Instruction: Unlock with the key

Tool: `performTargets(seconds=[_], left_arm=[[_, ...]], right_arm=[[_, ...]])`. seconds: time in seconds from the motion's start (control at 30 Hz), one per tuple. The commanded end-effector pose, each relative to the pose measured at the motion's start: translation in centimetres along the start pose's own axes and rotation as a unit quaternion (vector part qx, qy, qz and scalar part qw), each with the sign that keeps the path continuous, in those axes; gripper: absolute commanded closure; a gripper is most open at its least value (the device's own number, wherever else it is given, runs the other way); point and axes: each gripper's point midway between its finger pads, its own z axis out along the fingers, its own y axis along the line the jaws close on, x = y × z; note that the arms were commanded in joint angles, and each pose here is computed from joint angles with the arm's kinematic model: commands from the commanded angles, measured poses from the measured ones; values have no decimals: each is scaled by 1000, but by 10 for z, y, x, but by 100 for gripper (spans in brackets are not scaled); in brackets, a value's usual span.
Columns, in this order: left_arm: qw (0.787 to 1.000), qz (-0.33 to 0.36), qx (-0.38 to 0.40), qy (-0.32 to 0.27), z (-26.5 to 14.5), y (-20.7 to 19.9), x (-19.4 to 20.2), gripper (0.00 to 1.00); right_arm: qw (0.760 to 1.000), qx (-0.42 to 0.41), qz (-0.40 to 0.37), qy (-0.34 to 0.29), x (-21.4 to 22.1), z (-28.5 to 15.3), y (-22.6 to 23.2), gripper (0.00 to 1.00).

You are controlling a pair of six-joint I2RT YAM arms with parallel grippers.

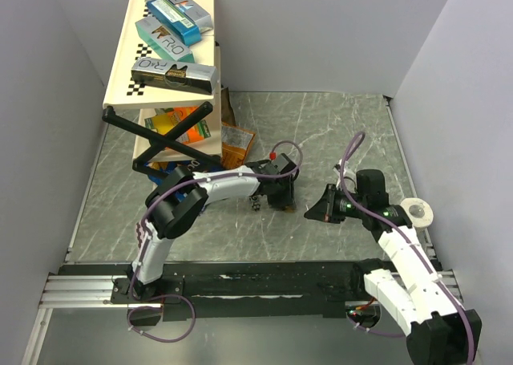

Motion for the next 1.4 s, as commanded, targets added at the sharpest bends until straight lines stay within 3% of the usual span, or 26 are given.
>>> performTargets(seconds=[0.0, 0.57, 1.37], left_arm=[[994, -64, 19, 81, -6, -1, 43, 99], [988, -100, 28, 112, -2, -2, 56, 99], [987, -107, 31, 115, 2, -4, 54, 99]], right_arm=[[998, -43, -49, -25, -11, 8, 7, 100], [997, -2, 48, 59, 39, 58, -60, 100], [991, 4, 79, 106, 51, 80, -81, 100]])
